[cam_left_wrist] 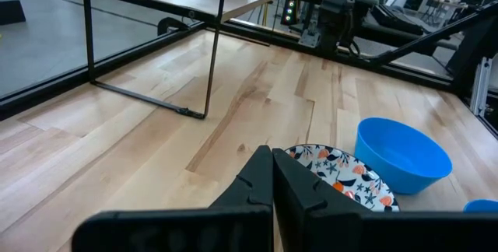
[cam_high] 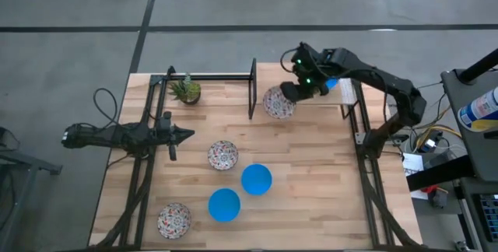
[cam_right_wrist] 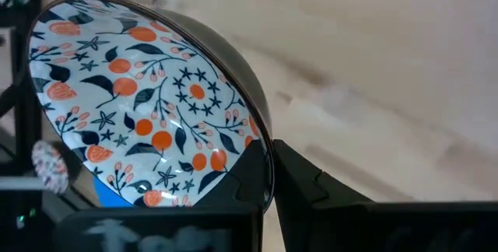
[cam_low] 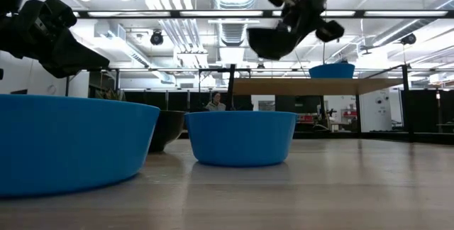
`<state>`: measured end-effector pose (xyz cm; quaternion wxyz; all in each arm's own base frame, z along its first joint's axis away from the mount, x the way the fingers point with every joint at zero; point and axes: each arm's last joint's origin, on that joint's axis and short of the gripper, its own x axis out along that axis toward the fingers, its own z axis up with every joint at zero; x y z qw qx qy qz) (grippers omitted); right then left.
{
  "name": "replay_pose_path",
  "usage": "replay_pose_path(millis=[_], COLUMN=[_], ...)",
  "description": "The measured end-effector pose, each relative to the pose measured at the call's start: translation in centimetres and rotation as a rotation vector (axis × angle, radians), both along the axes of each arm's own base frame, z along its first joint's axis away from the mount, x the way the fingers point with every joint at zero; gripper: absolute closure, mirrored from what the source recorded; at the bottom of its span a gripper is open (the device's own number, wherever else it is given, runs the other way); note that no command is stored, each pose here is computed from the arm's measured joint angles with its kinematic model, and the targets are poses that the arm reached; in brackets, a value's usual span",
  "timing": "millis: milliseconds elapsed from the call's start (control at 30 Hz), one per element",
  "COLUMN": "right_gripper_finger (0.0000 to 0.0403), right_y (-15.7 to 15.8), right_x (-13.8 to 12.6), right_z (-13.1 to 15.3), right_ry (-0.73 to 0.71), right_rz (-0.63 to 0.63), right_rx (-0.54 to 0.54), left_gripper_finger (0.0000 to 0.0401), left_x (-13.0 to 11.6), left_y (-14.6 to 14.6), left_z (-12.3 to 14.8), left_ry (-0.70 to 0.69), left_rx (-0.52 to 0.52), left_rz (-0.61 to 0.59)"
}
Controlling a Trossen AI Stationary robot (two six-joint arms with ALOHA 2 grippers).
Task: Pick & Place Mini bowls
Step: Put the bottom right white patterned bowl on the shelf
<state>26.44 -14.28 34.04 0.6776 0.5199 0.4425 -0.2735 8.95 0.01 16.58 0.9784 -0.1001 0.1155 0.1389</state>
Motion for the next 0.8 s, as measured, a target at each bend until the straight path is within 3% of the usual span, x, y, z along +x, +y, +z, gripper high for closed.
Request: replay_pose_path(millis=[467, 667, 800], right_gripper_finger=[0.0391, 0.0391, 0.0391], right_y=[-9.2, -11.0, -11.7], right_x=[1.2, 1.4, 2.2], right_z=[-0.3, -1.2, -1.0], right_ry=[0.016, 0.175, 0.155], right_rz=[-0.162, -0.145, -0.122], right_rx=[0.083, 0.203, 0.181], left_gripper_finger=[0.0401, 0.0401, 0.0401], left_x=[0.0, 0.0, 0.0], left_y=[0.0, 0.0, 0.0], left_z=[0.0, 0.0, 0.0], left_ry=[0.000, 0.000, 0.000], left_rx=[0.000, 0.000, 0.000], left_rz=[0.000, 0.000, 0.000])
